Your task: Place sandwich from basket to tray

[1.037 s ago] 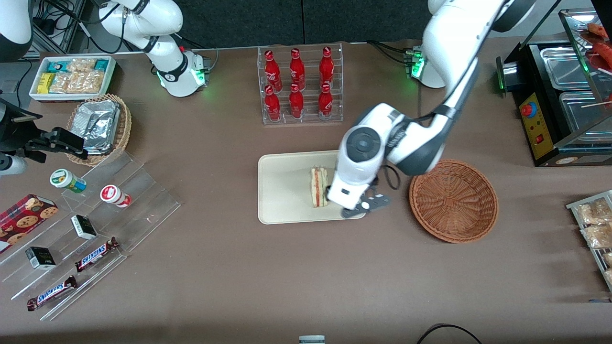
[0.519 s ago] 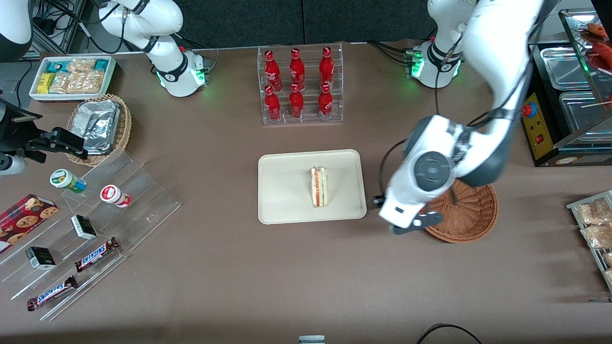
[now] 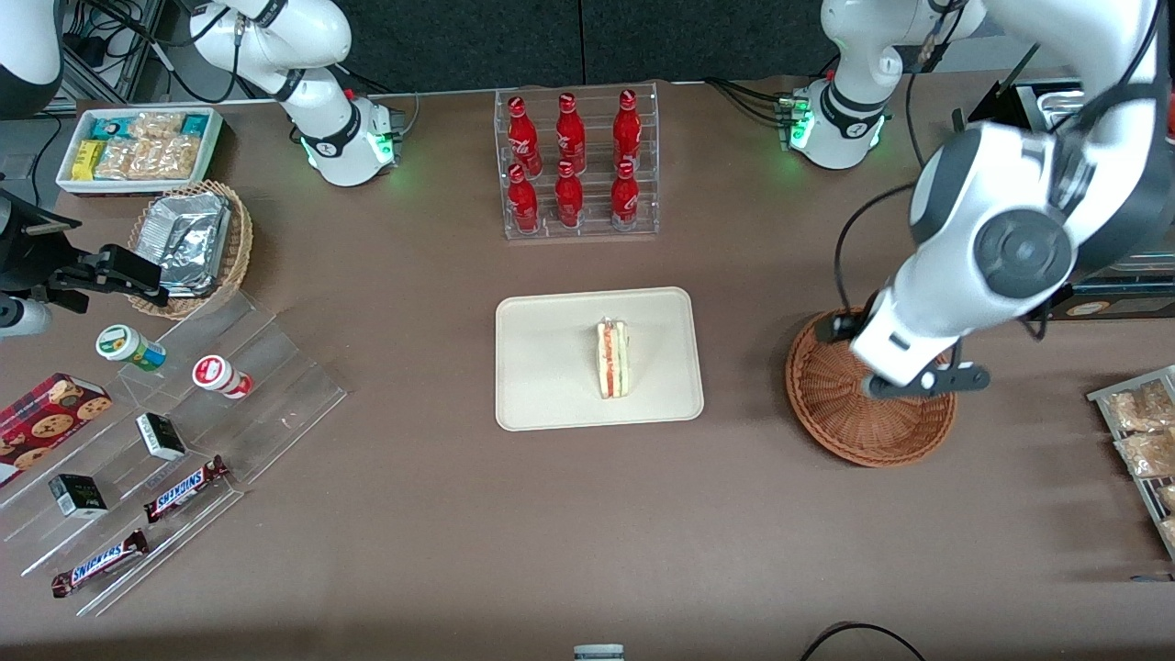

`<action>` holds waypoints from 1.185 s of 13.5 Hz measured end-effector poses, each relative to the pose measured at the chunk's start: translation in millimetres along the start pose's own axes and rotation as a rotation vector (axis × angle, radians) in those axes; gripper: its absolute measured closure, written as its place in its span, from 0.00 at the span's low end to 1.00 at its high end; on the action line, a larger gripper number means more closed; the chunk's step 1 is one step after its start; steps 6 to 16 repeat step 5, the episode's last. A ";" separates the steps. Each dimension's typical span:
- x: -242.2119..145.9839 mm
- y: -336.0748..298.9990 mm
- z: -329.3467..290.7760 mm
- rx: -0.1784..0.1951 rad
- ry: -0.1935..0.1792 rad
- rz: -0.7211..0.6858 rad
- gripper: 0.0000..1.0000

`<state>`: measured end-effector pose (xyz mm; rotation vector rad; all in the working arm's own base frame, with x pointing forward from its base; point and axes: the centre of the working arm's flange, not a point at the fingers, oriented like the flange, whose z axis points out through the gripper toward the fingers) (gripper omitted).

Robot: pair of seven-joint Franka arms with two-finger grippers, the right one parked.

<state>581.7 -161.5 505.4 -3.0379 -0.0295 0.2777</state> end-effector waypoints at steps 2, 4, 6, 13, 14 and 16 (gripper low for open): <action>-27.0 -26.1 -31.7 0.017 0.008 -0.009 0.00; -52.2 -56.1 -58.1 0.018 -0.001 -0.029 0.00; -61.0 -70.7 -66.7 0.007 -0.005 -0.020 0.00; -61.0 -70.7 -66.7 0.007 -0.005 -0.020 0.00; -61.0 -70.7 -66.7 0.007 -0.005 -0.020 0.00; -61.0 -70.7 -66.7 0.007 -0.005 -0.020 0.00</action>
